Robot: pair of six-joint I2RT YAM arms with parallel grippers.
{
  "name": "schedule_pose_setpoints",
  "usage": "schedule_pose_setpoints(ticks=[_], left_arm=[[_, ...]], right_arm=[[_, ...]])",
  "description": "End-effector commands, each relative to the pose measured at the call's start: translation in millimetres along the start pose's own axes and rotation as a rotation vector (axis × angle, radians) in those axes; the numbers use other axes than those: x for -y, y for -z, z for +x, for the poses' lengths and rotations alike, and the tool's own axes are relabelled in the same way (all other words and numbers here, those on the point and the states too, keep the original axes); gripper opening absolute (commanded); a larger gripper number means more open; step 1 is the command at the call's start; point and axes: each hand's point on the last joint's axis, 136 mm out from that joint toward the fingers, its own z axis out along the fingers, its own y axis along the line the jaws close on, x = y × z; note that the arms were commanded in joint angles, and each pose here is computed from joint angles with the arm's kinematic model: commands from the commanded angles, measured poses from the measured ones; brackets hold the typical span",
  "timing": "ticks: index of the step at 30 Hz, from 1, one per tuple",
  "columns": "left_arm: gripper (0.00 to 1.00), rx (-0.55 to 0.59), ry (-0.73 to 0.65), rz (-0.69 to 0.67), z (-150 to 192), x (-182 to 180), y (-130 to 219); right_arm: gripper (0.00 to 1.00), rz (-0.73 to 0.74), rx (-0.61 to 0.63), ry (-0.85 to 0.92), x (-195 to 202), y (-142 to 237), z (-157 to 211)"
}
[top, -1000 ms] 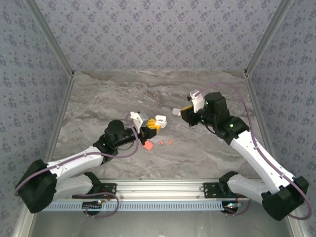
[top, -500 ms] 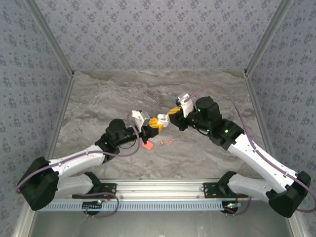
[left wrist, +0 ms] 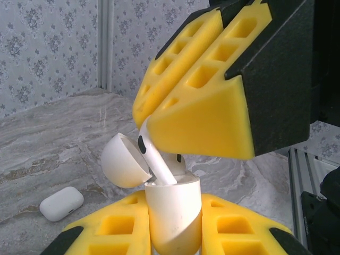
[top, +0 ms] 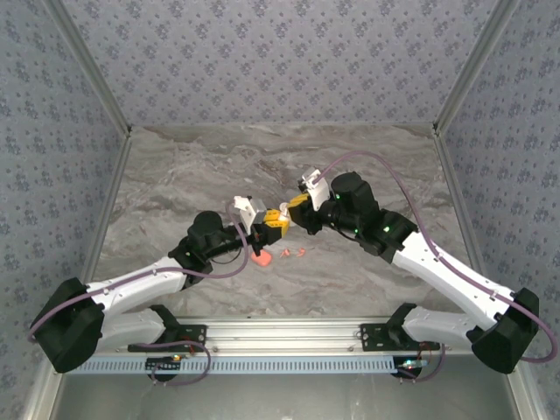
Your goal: Insert the wireless bluetooth earbuds into the charging case
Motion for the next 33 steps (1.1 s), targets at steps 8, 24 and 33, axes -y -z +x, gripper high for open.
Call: schedule_pose_setpoints(ticks=[8,24,33], left_arm=[[0.0,0.089,-0.033,0.038,-32,11,-1],[0.0,0.123,-0.044,0.049,-42,15,2],[0.0,0.159,-0.036,0.087,-54,23,5]], right_arm=[[0.21,-0.127,-0.016,-0.036,-23,4,-8],[0.48,-0.151,0.085,-0.074,-13,42,-63],[0.93,-0.285,0.08,-0.347,9,37,-32]])
